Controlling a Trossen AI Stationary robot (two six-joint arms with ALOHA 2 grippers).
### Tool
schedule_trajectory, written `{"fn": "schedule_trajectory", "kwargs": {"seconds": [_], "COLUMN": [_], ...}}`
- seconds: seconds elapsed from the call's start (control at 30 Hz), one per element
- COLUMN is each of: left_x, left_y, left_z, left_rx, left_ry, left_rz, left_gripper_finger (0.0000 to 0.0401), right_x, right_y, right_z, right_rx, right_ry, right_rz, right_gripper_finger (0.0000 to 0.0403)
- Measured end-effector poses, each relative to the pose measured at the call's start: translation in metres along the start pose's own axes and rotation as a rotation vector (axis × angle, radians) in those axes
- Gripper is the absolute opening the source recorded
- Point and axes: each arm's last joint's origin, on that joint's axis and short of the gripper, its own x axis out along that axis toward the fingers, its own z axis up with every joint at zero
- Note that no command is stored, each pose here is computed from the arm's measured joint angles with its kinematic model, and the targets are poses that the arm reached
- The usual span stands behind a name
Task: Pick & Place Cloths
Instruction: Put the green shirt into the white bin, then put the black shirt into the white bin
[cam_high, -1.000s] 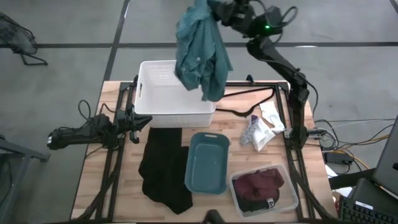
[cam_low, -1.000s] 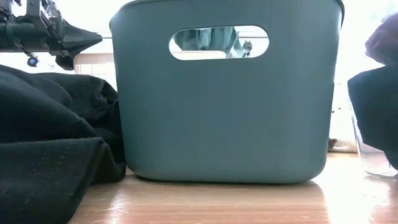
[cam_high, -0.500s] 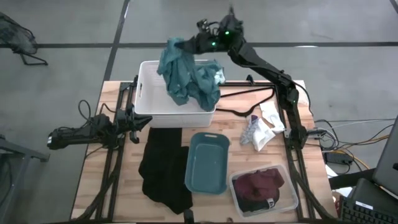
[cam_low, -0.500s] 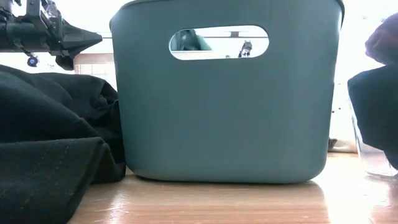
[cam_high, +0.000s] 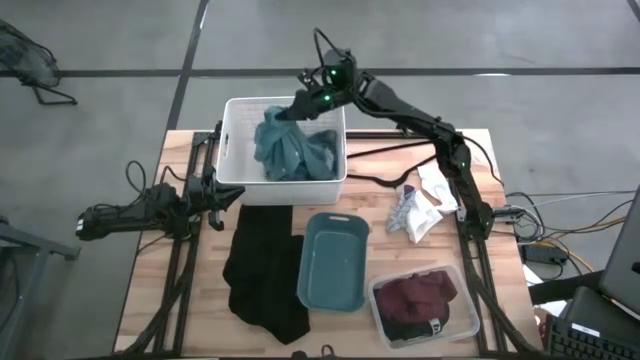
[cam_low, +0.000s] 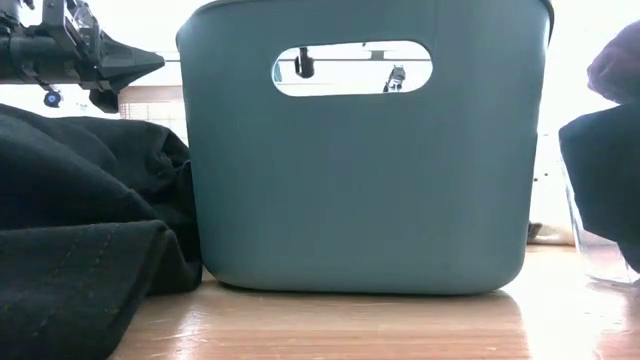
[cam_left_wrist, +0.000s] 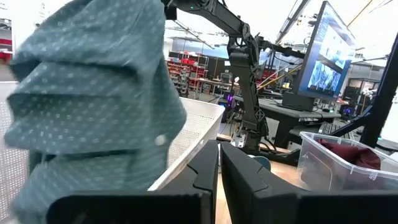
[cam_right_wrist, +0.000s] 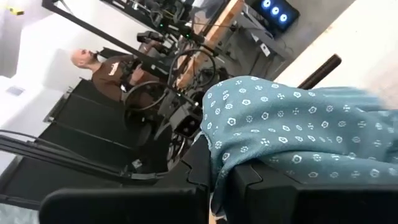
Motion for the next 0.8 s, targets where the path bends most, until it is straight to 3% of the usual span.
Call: {"fn": "schedule_trajectory", "kwargs": {"seconds": [0.33,0.7,0.8], "left_x": [0.0,0.0,0.0], "left_y": [0.0,0.0,0.0], "left_z": [0.0,0.0,0.0], "left_rx": [0.0,0.0,0.0], "left_ry": [0.0,0.0,0.0], "left_rz": [0.0,0.0,0.0], "left_gripper_finger": [0.0023,0.0023,0.0023], "right_x": [-0.016,-0.03,-0.035], "right_y": [0.018,-0.012,-0.013], "right_z": [-0.002,-0.031,-0.034], "right_rx": [-0.103,-0.141,-0.144], "right_ry": [0.01,0.144,0.174], "right_rz": [-0.019,-0.53,-0.588], "right_gripper_finger": [0.0021,0.0142,0.0174]}}
